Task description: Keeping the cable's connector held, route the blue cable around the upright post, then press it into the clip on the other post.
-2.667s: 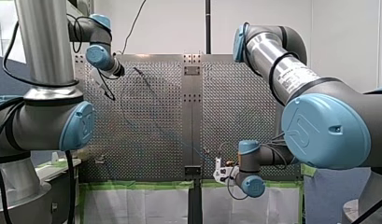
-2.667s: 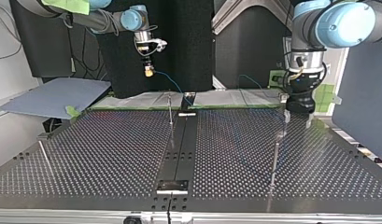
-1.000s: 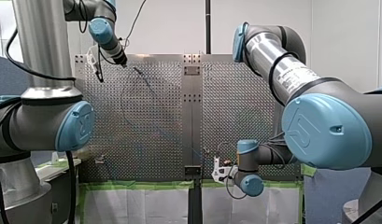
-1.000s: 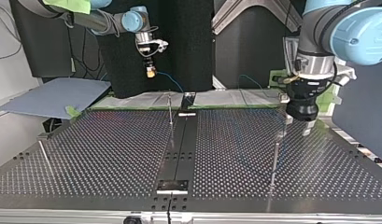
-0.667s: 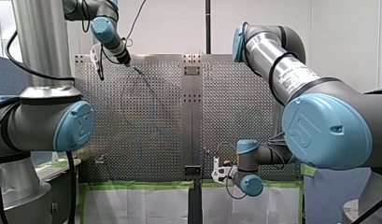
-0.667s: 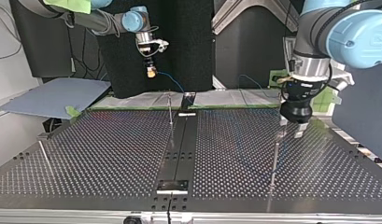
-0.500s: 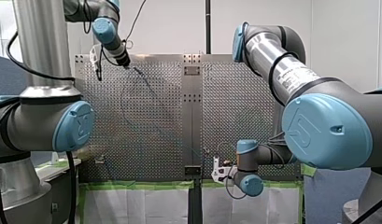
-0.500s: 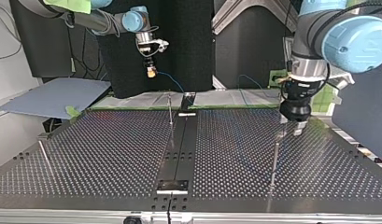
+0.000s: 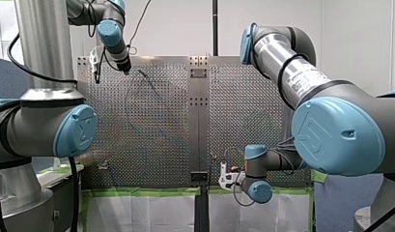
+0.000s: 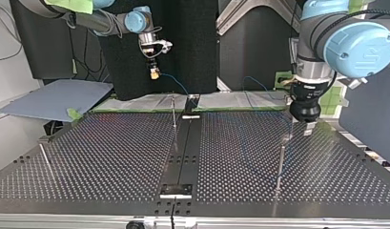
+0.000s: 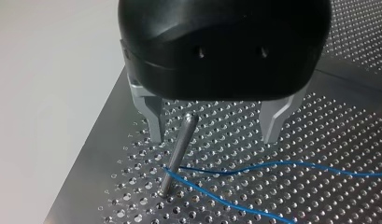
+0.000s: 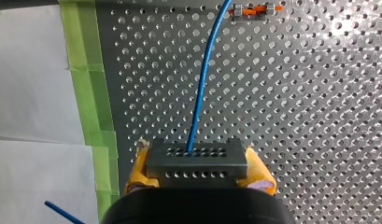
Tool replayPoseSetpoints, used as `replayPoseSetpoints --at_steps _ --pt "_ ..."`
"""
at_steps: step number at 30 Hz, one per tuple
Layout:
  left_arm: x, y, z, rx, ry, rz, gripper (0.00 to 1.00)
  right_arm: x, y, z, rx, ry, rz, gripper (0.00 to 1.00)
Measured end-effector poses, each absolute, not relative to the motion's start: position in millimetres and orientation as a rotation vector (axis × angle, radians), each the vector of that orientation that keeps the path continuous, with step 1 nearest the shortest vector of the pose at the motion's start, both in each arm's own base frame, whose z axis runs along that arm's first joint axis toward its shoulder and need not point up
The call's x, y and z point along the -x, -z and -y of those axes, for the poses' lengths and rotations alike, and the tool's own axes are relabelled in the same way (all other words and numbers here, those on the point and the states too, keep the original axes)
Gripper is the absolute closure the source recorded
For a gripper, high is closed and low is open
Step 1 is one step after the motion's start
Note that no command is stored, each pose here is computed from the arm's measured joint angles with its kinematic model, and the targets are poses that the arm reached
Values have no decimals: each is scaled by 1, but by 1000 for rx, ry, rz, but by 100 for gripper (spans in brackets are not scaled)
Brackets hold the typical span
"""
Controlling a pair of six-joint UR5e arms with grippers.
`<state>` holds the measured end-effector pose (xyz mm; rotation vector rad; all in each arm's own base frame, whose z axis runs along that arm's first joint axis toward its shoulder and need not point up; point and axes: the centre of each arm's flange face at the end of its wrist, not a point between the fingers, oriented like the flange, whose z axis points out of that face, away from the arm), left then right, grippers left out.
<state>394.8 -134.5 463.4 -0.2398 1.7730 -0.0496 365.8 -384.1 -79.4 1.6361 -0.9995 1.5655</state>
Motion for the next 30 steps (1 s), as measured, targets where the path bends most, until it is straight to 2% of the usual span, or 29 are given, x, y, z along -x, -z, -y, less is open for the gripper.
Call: replayPoseSetpoints --at_steps 21,30 --pt "-394 -463 137 232 48 -1773 0 -366 80 384 -1640 -1563 1001 100" --pt "-392 -463 145 162 22 -1780 0 -365 80 383 -1643 -1561 1004 100"
